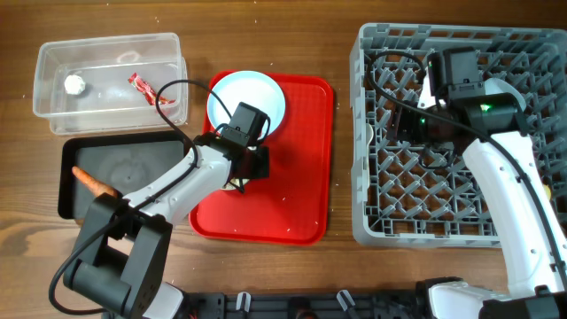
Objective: Sort waste into correct bins and load items into the dishwasher rack
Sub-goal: 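Reach the left gripper to the green rice bowl and grasp its rim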
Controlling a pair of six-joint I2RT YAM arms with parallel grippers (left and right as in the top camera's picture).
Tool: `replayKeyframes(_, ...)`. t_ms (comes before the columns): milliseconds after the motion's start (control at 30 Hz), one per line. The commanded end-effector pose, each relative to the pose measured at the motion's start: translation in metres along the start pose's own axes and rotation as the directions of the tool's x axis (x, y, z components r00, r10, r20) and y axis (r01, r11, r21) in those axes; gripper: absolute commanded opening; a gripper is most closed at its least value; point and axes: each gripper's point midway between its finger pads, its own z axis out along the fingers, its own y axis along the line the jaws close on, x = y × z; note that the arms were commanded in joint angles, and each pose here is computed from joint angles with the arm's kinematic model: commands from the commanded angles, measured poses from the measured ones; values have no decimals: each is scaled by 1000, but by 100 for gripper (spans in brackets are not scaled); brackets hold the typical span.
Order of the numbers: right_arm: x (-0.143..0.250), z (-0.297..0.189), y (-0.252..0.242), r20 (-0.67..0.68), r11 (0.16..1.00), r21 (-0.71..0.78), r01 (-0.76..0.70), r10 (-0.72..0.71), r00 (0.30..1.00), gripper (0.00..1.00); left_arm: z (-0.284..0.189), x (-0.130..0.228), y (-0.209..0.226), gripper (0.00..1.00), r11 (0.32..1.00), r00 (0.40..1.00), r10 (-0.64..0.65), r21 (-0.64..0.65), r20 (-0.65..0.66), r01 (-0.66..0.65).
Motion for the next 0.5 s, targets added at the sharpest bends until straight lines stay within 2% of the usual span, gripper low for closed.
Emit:
replayKeyframes(0, -1, -1, 1, 5, 1000, -10, 15, -15, 1000, 67, 2, 6, 1, 14, 999, 999, -41, -14, -28, 41)
replayKeyframes(67, -1, -1, 1, 4, 1000, -10, 15, -15, 1000, 67, 3, 7, 1, 10, 999, 999, -45, -14, -30, 45)
replayKeyframes(267, -1, -1, 1, 3, 1000, -9, 15, -15, 1000, 67, 8, 13, 10, 8, 997, 997, -58, -51, -44, 55)
replayKeyframes(333, -1, -1, 1, 3, 1000, -10, 16, -16, 1000, 67, 9, 14, 10, 4, 997, 997, -67, -53, -44, 65)
replayKeyframes(467, 0, -1, 1, 1, 1000, -9, 17, -17, 1000, 66, 8, 13, 10, 4, 996, 997, -68, -52, -43, 65)
